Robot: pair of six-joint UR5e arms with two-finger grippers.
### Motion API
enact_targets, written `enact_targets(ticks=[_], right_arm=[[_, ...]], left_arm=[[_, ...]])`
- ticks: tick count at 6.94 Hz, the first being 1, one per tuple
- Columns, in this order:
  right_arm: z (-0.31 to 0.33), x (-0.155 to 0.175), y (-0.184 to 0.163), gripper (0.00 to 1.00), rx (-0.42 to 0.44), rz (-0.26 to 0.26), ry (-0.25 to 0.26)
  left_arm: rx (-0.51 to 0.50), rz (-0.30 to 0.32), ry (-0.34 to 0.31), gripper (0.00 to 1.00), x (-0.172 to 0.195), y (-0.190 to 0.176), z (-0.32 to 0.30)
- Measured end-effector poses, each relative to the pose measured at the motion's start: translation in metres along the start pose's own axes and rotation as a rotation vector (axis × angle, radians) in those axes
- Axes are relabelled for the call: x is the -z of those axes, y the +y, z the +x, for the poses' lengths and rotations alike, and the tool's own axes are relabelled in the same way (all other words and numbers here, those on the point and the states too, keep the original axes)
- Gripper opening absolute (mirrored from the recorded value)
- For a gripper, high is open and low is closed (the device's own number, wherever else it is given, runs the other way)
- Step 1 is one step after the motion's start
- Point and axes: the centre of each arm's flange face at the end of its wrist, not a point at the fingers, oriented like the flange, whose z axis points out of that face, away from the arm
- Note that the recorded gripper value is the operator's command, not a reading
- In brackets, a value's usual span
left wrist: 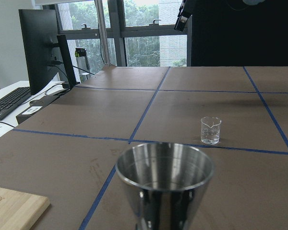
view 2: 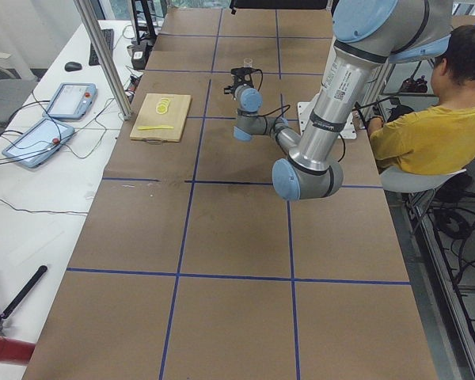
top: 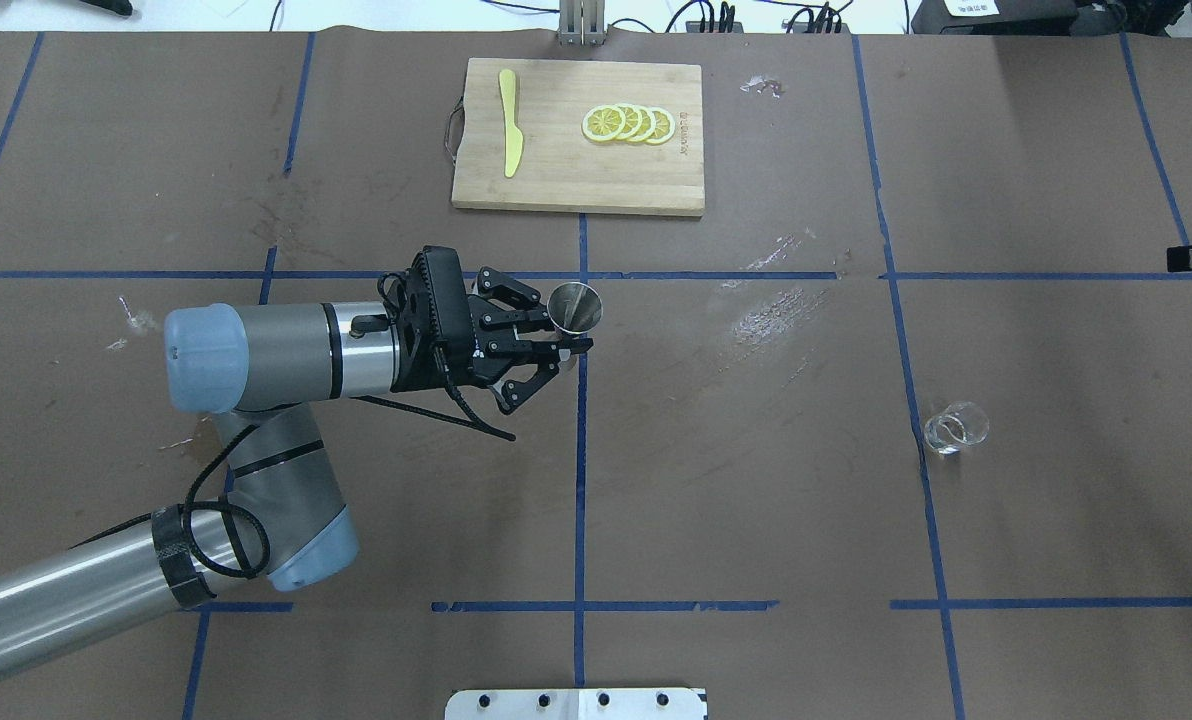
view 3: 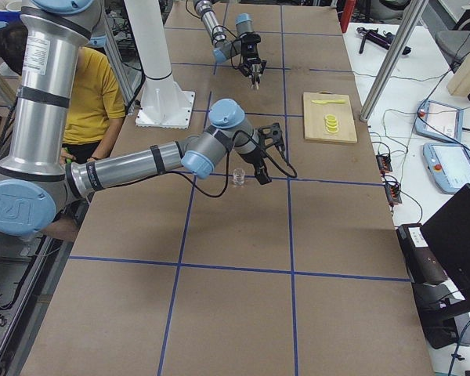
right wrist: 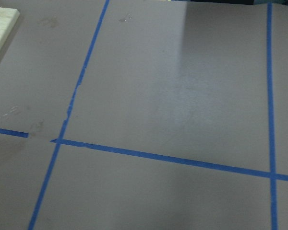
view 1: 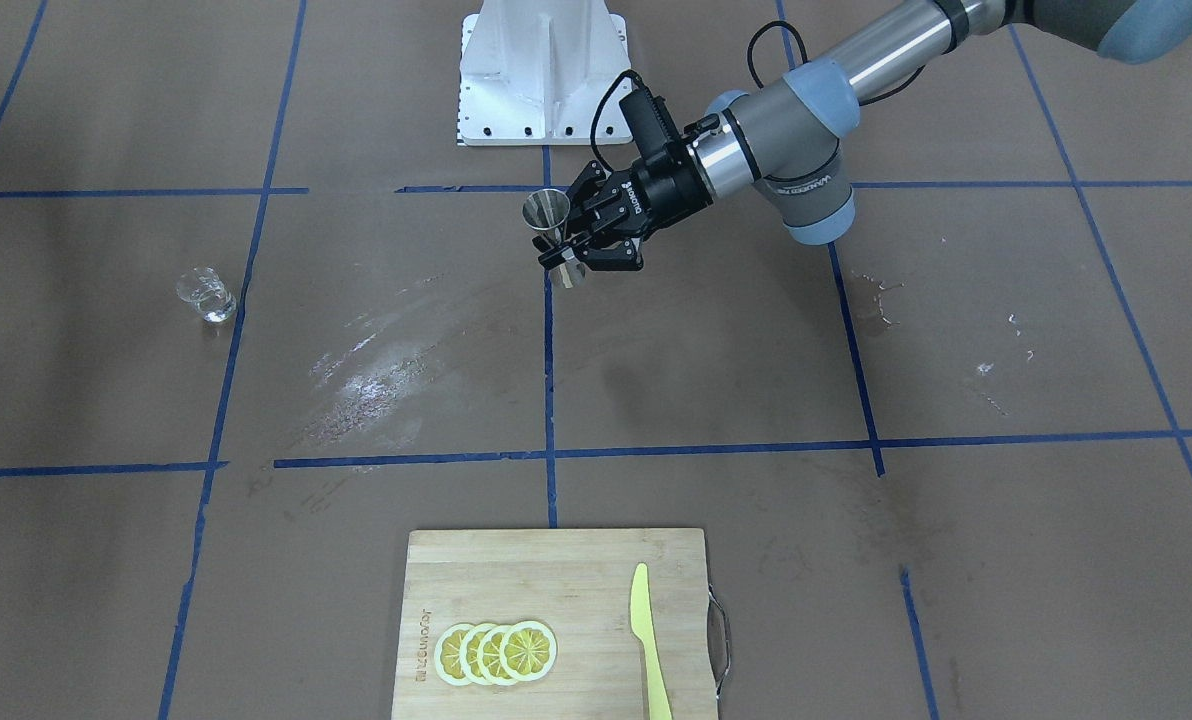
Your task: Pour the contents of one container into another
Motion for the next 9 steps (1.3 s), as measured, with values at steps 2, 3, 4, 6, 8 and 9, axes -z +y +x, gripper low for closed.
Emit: enact_targets(ticks=[2, 3, 4, 6, 8, 9], right_arm=[[-0.054, -0.01, 0.011, 1.0, -0.001, 0.036, 0.002], [-0.071, -0.026, 0.022, 1.0, -0.022, 0.069, 0.049], [-0.086, -0.047, 0.042, 0.99, -0.007, 0.119, 0.118], [-0.111, -0.079, 0.092, 0.99, 0.033, 0.241, 0.198], [-0.137, -0.112, 0.144, 0.95, 0.029, 0.412, 0.25], [-0.143, -0.125, 0.166, 0.94, 0.024, 0.494, 0.256]], left_arm=[[0.002, -0.006, -0.003, 0.0, -0.002, -0.001, 0.0], [0.002, -0.007, -0.003, 0.0, -0.003, -0.002, 0.0], [0.002, -0.007, -0.004, 0.0, -0.003, -0.002, 0.0], [0.003, -0.012, -0.006, 0.0, -0.003, -0.001, -0.001], [0.005, -0.022, -0.009, 0.0, -0.004, 0.0, -0.002], [0.005, -0.023, -0.01, 0.0, -0.004, 0.0, -0.002]])
